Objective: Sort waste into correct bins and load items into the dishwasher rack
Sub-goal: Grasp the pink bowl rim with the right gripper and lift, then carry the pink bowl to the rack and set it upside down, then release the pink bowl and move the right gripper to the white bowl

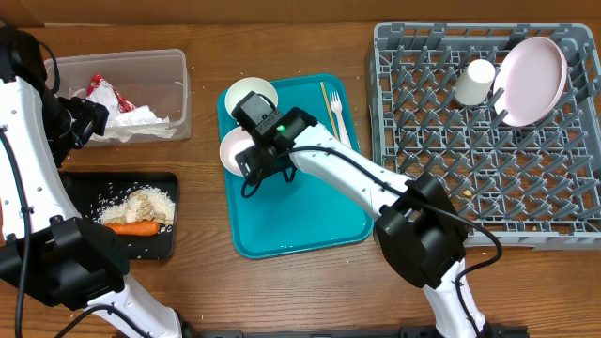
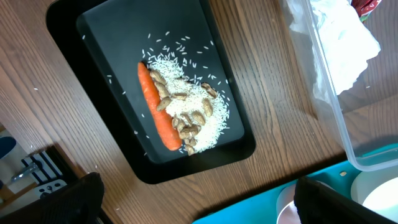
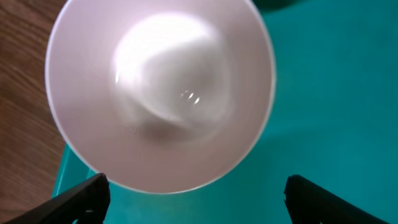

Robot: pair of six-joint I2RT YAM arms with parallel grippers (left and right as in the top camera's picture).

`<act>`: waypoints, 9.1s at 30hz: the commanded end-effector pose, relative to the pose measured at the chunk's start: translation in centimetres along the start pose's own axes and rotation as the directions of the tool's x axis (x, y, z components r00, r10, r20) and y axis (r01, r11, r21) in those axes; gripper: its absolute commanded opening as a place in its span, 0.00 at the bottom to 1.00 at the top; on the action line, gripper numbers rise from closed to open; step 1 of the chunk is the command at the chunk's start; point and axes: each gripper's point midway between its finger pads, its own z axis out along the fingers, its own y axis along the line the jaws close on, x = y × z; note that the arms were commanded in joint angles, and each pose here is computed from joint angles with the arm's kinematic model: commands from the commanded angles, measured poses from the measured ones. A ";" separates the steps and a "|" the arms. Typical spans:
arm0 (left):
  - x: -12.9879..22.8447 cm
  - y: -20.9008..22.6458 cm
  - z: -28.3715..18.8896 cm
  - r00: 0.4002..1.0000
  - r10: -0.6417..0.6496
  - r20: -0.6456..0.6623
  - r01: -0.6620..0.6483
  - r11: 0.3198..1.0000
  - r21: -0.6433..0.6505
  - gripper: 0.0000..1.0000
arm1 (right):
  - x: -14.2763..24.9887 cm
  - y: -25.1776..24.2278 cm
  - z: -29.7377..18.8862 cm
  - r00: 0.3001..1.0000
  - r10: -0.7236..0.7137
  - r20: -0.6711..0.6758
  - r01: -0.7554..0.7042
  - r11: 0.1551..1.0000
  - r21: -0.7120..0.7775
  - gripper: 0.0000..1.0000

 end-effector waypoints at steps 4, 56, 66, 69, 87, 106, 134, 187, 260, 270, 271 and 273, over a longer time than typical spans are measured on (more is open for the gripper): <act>0.2 0.2 -0.9 1.000 0.004 0.017 -0.004 1.000 0.018 1.00 | -1.5 -2.3 1.3 0.986 0.158 0.046 -0.159 0.987 0.030 0.86; 0.2 0.2 -0.9 1.000 0.004 0.017 -0.004 1.000 0.018 1.00 | 0.0 -11.0 -6.1 0.964 0.258 0.072 -0.264 0.868 0.420 0.58; 0.2 0.2 -0.9 1.000 0.004 0.017 -0.004 1.000 0.018 1.00 | -1.4 1.1 -6.4 0.999 -0.037 -0.018 0.032 0.970 -0.241 0.63; 0.2 0.2 -0.9 1.000 0.004 0.017 -0.004 1.000 0.019 1.00 | -0.9 1.4 -5.2 0.996 -0.089 -0.011 0.084 0.972 -0.221 0.68; 0.2 0.2 -0.9 1.000 0.004 0.019 -0.004 1.000 0.021 1.00 | 3.6 2.3 0.7 0.983 -0.175 -0.058 0.170 0.981 -0.094 0.64; 0.2 0.2 -0.9 1.000 0.004 0.019 -0.004 1.000 0.020 1.00 | 3.1 2.4 0.3 0.995 -0.091 -0.048 0.087 0.993 -0.082 0.16; 0.2 0.2 -0.9 1.000 0.004 0.019 -0.004 1.000 0.020 1.00 | -2.4 -15.7 -19.3 0.870 0.478 0.120 -0.392 0.819 -0.420 0.04; 0.2 0.2 -0.9 1.000 0.004 0.019 -0.004 1.000 0.020 1.00 | 6.3 -36.3 -14.9 0.537 0.830 0.153 -0.615 0.509 -0.602 0.14; 0.6 -0.3 -1.0 1.000 0.021 0.020 -0.022 1.000 0.022 1.00 | 12.8 -40.3 -15.0 0.454 0.854 0.253 -0.883 0.394 0.255 0.10; 0.6 -0.3 -1.0 1.000 0.021 0.020 -0.022 1.000 0.022 1.00 | 8.7 -35.2 -13.8 0.499 0.859 0.113 -0.862 0.505 -0.036 0.09; 0.6 -0.3 -1.0 1.000 0.021 0.020 -0.022 1.000 0.022 1.00 | 7.2 -33.7 -13.8 0.528 0.845 0.084 -0.836 0.535 -0.127 0.09; 0.6 -0.3 -1.0 1.000 0.021 0.020 -0.022 1.000 0.022 1.00 | 4.8 -31.0 -14.0 0.581 0.812 0.053 -0.775 0.572 -0.269 0.09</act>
